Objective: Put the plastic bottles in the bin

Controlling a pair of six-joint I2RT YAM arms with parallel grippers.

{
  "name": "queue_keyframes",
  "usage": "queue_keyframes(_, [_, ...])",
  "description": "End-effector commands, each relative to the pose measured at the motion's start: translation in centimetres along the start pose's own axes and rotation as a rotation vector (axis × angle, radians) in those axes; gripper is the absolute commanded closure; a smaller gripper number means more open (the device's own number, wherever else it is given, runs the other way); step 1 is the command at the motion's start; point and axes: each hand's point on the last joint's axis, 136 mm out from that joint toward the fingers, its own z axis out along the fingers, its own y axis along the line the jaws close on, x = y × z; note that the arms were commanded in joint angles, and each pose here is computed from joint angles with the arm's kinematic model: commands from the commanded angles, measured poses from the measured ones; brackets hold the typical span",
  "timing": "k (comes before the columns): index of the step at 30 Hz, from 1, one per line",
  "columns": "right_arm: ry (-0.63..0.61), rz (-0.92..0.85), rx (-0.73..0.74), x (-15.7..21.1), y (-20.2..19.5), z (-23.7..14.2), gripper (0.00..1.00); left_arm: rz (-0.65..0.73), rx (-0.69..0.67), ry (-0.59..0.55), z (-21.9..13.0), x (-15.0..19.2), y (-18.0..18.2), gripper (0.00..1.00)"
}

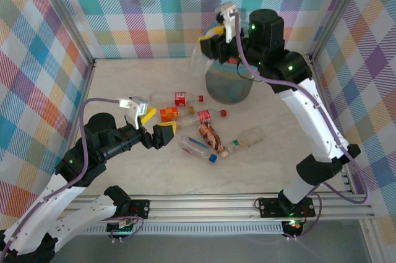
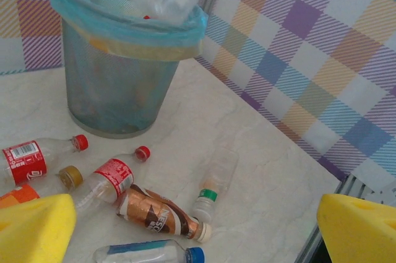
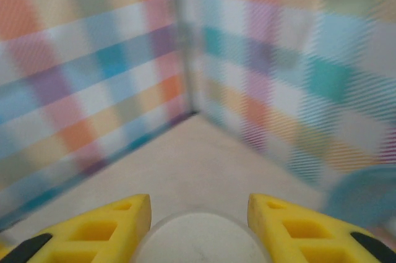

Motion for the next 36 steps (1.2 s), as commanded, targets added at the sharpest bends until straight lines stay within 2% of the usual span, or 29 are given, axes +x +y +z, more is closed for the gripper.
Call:
queue_keyframes(1, [0.071,-0.094,0.299,1.7,-8.4,2.5,0.84,-0.03,-0.018,-0.026,-0.1,-0.7,0.1,0.0])
queue_keyframes(7, [0.165,0.008,0.302,5.7,-13.6,6.7,0.84,-0.05,-0.039,-0.011,-0.1,-0.2,0.6,0.0])
queue_keyframes(16, [0.291,0.196,0.088,14.6,-14.7,12.2,0.8,-0.078,-0.066,0.009,-0.2,0.8,1.2,0.0])
queue_keyframes(21, [0.385,0.25,0.106,19.8,-16.9,14.0,0.77,-0.084,-0.078,0.013,-0.3,1.3,1.5,0.0])
queue_keyframes(32, [0.464,0.27,0.086,26.0,-19.0,16.5,0.69,-0.084,-0.085,0.017,0.0,1.5,1.8,0.0])
queue_keyframes(34, [0.477,0.257,0.096,27.0,-19.4,16.9,0.66,-0.082,-0.087,0.016,0.1,1.5,1.8,0.0])
queue_keyframes(36, [0.491,0.257,0.132,27.8,-20.2,17.2,0.57,-0.081,-0.091,0.016,0.1,1.4,1.9,0.0])
